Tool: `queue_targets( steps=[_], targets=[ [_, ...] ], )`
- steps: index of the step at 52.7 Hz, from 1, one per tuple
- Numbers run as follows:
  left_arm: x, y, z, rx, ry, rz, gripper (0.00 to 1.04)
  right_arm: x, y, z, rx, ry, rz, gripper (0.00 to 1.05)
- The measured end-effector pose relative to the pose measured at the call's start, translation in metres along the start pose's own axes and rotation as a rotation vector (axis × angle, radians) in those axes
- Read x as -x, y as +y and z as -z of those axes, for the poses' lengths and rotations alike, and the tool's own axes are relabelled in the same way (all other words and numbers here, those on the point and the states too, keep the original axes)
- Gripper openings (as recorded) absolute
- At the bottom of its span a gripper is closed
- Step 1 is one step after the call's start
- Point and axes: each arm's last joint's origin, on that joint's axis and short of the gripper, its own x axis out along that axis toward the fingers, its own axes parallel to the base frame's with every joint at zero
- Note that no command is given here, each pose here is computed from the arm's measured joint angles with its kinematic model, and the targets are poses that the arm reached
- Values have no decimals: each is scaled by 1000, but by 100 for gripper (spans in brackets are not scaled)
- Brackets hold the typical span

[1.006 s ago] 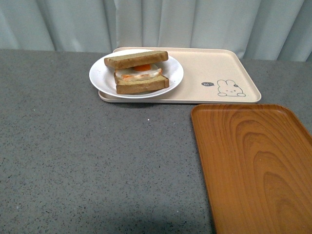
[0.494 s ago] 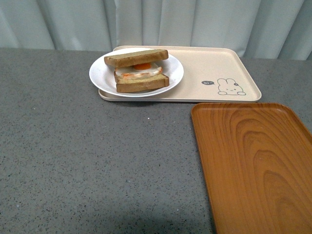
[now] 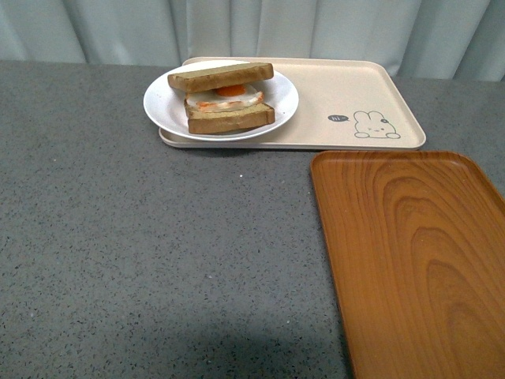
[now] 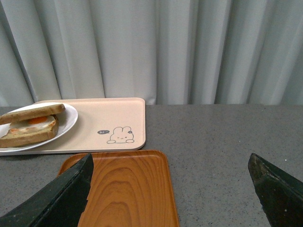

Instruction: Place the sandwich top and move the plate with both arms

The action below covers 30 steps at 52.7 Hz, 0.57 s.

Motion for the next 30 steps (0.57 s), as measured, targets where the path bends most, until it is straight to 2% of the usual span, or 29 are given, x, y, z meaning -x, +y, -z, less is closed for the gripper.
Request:
queue_targets(
  steps=[8, 16, 30],
  targets=[
    [0, 0, 0, 0, 0, 0, 78, 0, 0, 0, 0, 0, 0, 96],
    [0, 0, 0, 0, 0, 0, 100, 0, 0, 0, 0, 0, 0, 96],
    [0, 0, 0, -2, 0, 0, 98, 0, 0, 0, 0, 0, 0, 96]
  ],
)
